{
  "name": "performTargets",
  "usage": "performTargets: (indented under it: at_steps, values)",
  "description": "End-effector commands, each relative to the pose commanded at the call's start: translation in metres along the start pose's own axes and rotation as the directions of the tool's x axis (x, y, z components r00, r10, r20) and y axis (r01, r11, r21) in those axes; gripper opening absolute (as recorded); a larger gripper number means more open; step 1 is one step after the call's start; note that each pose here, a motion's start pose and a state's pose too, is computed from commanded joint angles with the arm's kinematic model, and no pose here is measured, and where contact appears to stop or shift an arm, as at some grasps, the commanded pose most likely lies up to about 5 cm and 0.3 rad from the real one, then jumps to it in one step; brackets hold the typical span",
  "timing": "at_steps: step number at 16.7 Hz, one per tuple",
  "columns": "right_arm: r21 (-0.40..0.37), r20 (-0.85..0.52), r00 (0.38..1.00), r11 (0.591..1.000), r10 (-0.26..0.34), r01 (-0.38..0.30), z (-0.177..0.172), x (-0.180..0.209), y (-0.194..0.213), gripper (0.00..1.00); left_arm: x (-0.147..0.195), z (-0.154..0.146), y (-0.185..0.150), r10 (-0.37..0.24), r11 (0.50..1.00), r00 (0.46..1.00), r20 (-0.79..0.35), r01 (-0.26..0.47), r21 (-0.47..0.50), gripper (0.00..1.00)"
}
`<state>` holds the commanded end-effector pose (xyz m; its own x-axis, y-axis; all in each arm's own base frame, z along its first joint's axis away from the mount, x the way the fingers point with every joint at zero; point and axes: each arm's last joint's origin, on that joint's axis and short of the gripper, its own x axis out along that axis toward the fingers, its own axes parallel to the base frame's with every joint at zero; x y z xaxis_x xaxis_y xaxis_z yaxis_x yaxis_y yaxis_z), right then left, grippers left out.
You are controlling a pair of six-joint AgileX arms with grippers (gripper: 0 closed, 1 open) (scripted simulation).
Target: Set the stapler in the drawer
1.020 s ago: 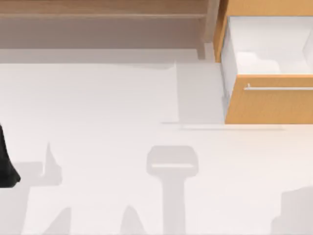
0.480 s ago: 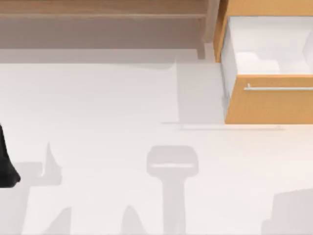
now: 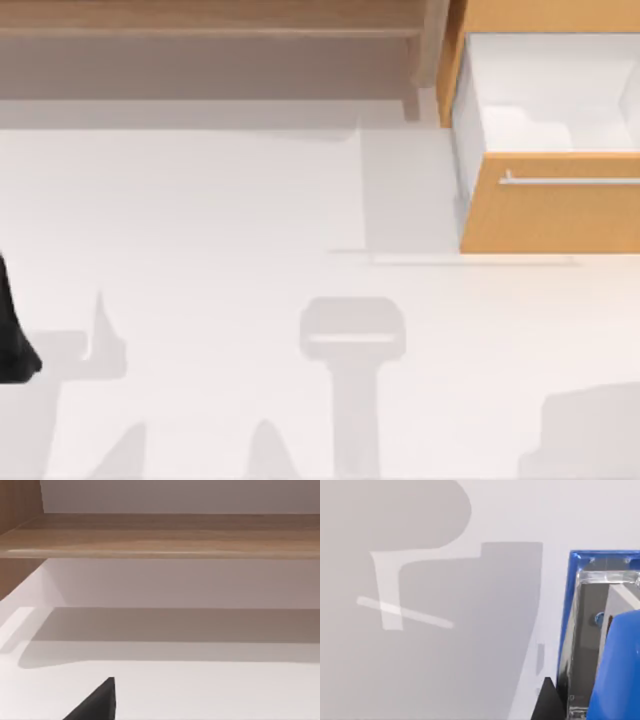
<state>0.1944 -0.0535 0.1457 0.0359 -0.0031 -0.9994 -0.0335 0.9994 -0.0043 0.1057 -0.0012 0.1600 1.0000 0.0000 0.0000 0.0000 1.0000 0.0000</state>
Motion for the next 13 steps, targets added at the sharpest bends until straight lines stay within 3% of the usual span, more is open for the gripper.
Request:
performTargets:
  at_steps: [3, 7, 10, 13]
  values:
    - [-0.061, 0.082, 0.996, 0.997, -0.04, 0.045, 0.022, -0.021, 0.002, 0.0, 0.0, 0.0, 0.0, 0.0, 1.0, 1.0, 0.0, 0.0, 0.0, 1.0]
    - [-0.164, 0.257, 0.962, 0.977, -0.09, 0.135, 0.076, -0.077, 0.014, 0.0, 0.0, 0.0, 0.0, 0.0, 1.0, 1.0, 0.0, 0.0, 0.0, 1.0]
    - [-0.209, 0.36, 0.929, 0.962, -0.09, 0.175, 0.128, -0.119, 0.03, 0.0, 0.0, 0.0, 0.0, 0.0, 1.0, 1.0, 0.0, 0.0, 0.0, 1.0]
    - [-0.226, 0.388, 0.919, 0.961, -0.062, 0.16, 0.183, -0.136, 0.053, 0.0, 0.0, 0.0, 0.0, 0.0, 1.0, 1.0, 0.0, 0.0, 0.0, 1.0]
